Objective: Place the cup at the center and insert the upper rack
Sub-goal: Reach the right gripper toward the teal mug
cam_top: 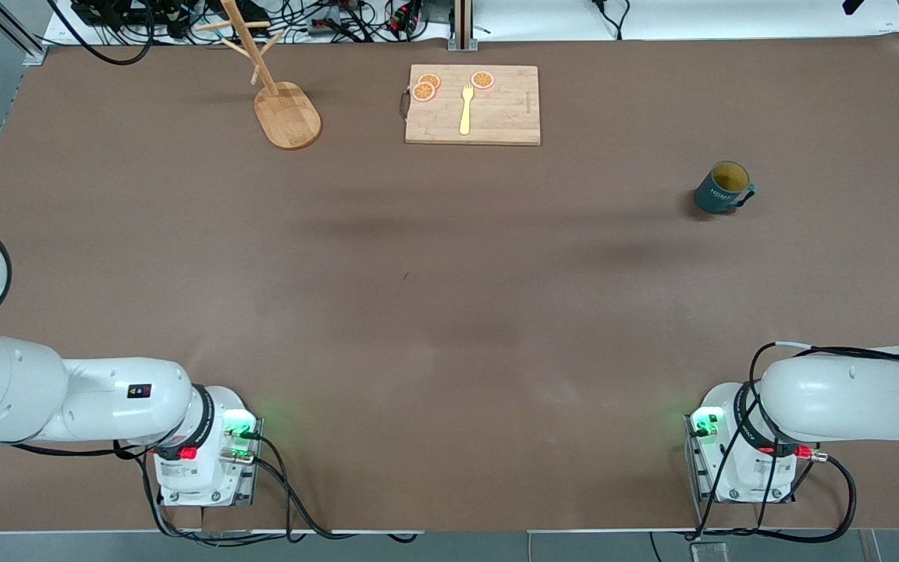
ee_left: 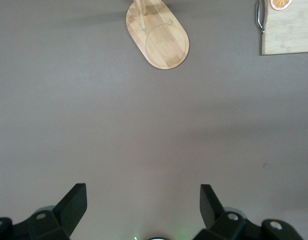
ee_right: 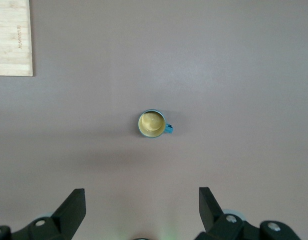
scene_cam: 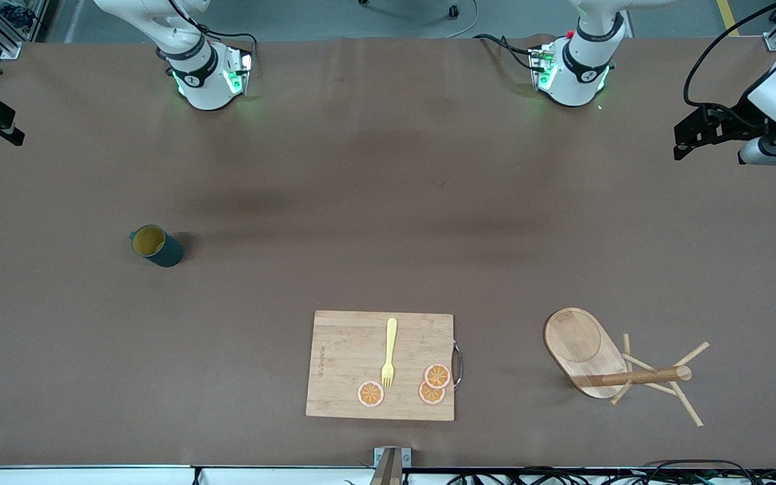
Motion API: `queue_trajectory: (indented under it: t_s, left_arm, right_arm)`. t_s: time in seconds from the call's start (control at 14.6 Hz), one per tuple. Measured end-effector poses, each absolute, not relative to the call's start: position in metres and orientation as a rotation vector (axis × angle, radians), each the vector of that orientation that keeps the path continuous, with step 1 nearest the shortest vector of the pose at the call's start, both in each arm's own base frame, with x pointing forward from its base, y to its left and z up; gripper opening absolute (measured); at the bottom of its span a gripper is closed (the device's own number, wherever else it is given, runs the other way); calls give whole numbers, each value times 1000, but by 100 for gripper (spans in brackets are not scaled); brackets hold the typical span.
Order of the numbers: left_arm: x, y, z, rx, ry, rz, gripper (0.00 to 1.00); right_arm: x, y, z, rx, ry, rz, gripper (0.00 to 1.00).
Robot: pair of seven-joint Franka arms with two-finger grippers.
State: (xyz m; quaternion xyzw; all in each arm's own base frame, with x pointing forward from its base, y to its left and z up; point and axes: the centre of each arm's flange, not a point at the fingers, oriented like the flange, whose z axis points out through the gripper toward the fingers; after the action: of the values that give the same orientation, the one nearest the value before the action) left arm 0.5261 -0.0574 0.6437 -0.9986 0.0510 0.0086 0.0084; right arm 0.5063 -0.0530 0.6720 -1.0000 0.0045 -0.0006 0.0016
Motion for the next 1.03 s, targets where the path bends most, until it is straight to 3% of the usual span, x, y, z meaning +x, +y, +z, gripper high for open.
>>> queue_trajectory:
  t_s: [0.27, 0.62, 1.03]
  left_arm:
    - [528, -57, 641, -3121, 159, 35, 100]
    - [532, -58, 635, -3122, 161, 53, 100]
    - [532, -58, 638, -3122, 161, 44, 100]
  right_arm:
    - [545, -63, 623, -3142, 36, 57, 100]
    - [584, -62, 510, -3133, -37, 213, 100]
    - [557, -66, 355, -3125, -245, 153, 100]
